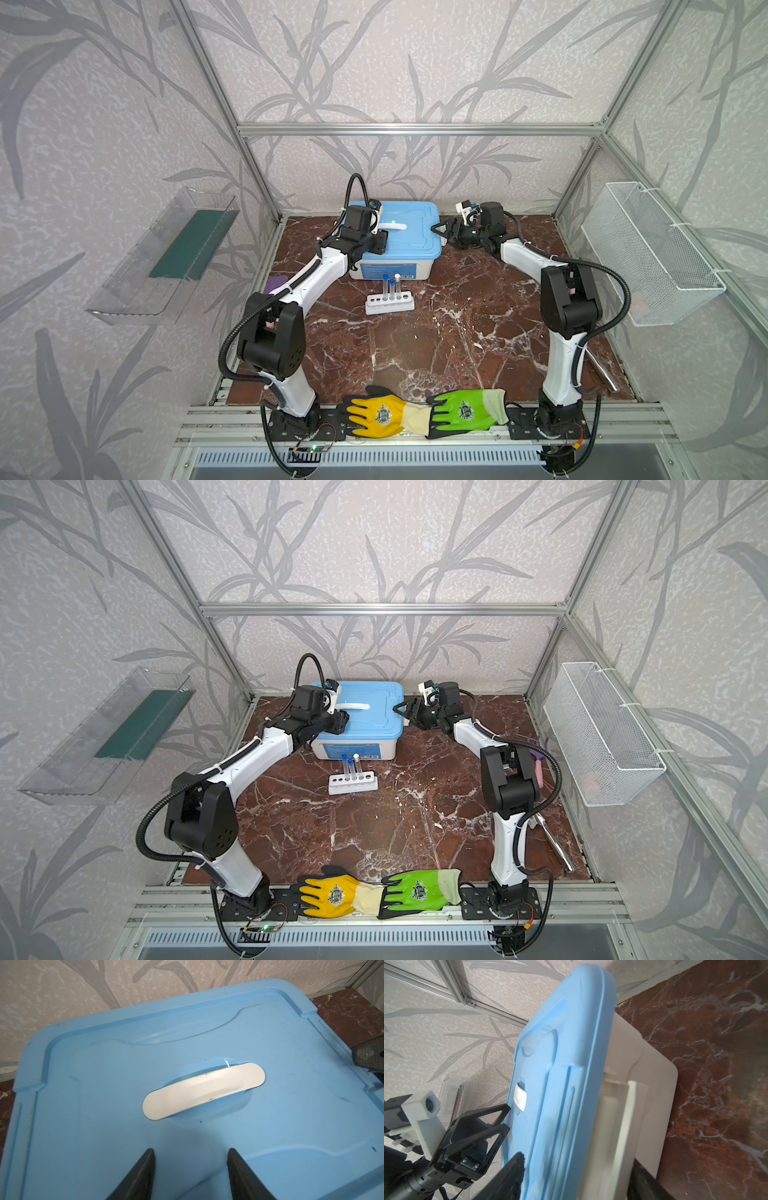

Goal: Organize the chemistry lab equipment

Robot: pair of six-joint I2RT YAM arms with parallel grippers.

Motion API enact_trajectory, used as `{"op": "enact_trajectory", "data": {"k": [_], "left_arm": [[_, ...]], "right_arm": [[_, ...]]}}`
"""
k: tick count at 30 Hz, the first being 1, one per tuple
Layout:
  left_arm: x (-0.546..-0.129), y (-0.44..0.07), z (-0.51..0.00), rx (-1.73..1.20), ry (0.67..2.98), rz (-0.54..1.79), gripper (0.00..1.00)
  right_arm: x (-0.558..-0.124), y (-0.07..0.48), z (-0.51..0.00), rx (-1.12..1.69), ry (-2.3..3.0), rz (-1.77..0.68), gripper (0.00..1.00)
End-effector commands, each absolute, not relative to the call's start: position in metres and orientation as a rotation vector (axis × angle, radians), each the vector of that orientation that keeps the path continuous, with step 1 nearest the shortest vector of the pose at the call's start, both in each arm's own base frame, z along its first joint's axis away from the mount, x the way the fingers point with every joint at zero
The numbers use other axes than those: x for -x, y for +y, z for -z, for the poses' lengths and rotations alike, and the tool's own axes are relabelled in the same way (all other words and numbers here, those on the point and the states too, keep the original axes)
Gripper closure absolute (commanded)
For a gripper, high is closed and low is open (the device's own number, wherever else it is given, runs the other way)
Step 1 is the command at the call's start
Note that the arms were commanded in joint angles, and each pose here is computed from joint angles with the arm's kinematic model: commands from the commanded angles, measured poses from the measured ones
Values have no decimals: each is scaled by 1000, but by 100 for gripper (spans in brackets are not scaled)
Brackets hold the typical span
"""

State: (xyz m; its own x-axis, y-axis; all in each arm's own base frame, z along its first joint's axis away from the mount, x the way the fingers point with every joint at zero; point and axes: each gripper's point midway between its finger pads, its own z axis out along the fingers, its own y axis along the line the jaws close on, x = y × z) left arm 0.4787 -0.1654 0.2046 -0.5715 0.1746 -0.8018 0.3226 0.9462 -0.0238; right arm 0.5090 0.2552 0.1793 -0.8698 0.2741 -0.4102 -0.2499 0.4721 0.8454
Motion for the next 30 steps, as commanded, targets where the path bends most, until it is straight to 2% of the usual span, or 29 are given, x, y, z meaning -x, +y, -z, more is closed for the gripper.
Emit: {"op": "enact_trajectory", "data": {"k": [1, 17, 30], "left_arm": [[-474, -170, -196, -364, 2206, 229, 43], [-474, -170, -199, -359, 2192, 237, 44], [-473, -172, -199, -356, 2186, 251, 44]], "right_arm": [[-505, 259, -201, 52, 2206, -1355, 32], [-500, 262, -205, 112, 2266, -1205, 45], [-499, 264, -203, 130, 2313, -1112, 48]]}}
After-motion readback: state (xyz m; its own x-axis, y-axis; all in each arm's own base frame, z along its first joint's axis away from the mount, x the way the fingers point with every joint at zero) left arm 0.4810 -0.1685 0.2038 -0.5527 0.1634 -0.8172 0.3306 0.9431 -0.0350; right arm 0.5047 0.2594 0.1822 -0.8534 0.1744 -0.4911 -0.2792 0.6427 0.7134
